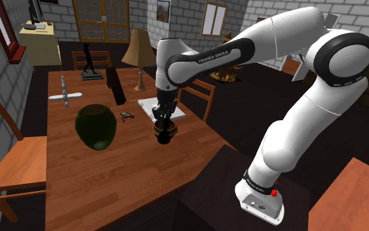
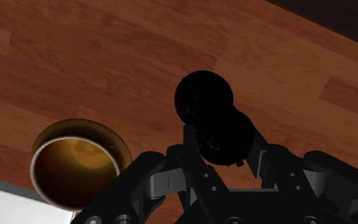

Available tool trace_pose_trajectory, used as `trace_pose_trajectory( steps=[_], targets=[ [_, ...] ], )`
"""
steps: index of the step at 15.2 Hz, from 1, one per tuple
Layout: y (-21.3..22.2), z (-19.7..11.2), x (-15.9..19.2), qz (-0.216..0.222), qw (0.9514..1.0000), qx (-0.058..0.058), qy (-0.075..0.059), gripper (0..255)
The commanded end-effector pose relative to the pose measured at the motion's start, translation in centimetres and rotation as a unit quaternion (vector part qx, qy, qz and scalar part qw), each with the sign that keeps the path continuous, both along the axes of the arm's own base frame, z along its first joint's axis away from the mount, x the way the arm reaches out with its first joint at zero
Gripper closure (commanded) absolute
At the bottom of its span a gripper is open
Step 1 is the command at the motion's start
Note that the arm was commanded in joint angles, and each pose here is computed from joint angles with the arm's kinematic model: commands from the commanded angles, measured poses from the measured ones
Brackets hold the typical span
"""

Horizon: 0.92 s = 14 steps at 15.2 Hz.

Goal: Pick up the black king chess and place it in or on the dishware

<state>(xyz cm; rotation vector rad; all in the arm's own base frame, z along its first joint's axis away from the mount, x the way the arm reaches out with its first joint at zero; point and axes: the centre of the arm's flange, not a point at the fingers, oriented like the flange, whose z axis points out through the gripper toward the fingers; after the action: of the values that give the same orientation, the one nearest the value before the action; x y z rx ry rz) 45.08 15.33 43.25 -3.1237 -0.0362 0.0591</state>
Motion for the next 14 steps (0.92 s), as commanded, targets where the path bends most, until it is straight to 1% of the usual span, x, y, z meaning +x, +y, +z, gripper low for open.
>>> trace_pose_trajectory(
  steps=[1, 14],
  targets=[
    [-1.9, 0.3, 1.7, 0.0, 1.0, 0.0, 0.0, 255],
    [-15.0, 2.2, 12.7, 0.0, 1.0, 0.0, 0.0, 255]
  ],
)
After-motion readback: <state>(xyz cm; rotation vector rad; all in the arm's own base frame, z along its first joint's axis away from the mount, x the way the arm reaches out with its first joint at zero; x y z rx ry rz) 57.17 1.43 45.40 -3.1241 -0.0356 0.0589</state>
